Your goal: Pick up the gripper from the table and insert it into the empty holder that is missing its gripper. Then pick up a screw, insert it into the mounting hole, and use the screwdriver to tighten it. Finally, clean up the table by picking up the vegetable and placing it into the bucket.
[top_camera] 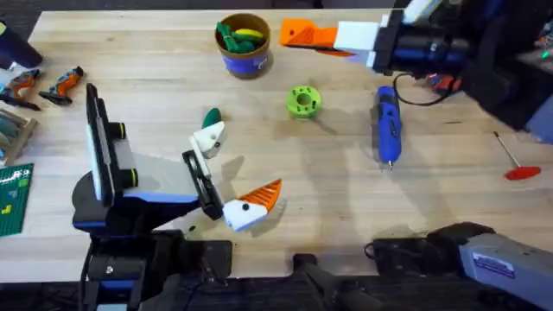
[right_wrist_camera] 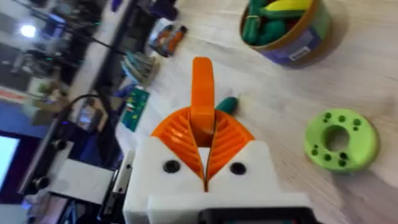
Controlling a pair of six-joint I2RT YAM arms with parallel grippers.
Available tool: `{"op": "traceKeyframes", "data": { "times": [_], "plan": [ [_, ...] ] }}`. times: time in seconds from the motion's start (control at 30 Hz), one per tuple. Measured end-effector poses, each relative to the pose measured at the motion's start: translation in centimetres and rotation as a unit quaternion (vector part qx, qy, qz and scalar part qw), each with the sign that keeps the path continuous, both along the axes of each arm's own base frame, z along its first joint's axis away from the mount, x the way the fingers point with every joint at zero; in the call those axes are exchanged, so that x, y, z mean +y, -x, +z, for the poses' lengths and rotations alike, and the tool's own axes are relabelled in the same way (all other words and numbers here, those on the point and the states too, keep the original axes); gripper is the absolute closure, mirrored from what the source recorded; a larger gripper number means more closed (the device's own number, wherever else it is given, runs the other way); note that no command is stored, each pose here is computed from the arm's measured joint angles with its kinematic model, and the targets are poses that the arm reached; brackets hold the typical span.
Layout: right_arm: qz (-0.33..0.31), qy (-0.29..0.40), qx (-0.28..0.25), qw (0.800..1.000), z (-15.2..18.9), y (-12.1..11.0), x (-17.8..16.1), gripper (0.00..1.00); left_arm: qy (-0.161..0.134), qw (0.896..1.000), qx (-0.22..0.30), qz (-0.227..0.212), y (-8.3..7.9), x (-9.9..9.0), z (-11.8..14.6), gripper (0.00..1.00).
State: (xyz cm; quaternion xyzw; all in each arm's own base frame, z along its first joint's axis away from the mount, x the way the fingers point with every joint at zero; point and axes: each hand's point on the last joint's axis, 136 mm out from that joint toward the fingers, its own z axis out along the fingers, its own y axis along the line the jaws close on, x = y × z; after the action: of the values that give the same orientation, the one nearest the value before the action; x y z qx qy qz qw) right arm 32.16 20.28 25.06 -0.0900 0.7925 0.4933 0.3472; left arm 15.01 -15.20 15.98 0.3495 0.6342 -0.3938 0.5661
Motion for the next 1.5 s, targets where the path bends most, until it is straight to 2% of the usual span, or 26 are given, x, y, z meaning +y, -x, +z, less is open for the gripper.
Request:
{"op": "traceKeyframes", "data": {
  "times": [0.4, 0.5, 0.87, 1.3, 1.5],
  "plan": [
    [0.088, -0.108, -0.005, 0.990, 0.1, 2.8, 1.1, 0.989, 0.000, 1.000, 0.000, 0.000, 0.0, 0.0, 0.0, 0.015],
    [0.106, -0.127, 0.007, 0.986, -0.5, 3.0, 1.4, 0.989, 0.000, 1.000, 0.000, 0.000, 0.0, 0.0, 0.0, 0.015],
    [0.188, -0.167, 0.118, 0.961, -4.0, 4.1, 2.9, 0.989, 0.000, 1.000, 0.000, 0.000, 0.0, 0.0, 0.0, 0.015],
    [0.271, -0.168, 0.214, 0.923, -7.2, 6.9, 5.2, 0.989, 0.000, 1.000, 0.000, 0.000, 0.0, 0.0, 0.0, 0.015],
    [0.310, -0.161, 0.234, 0.907, -7.7, 8.6, 5.8, 0.989, 0.000, 1.000, 0.000, 0.000, 0.0, 0.0, 0.0, 0.015]
  ]
}}
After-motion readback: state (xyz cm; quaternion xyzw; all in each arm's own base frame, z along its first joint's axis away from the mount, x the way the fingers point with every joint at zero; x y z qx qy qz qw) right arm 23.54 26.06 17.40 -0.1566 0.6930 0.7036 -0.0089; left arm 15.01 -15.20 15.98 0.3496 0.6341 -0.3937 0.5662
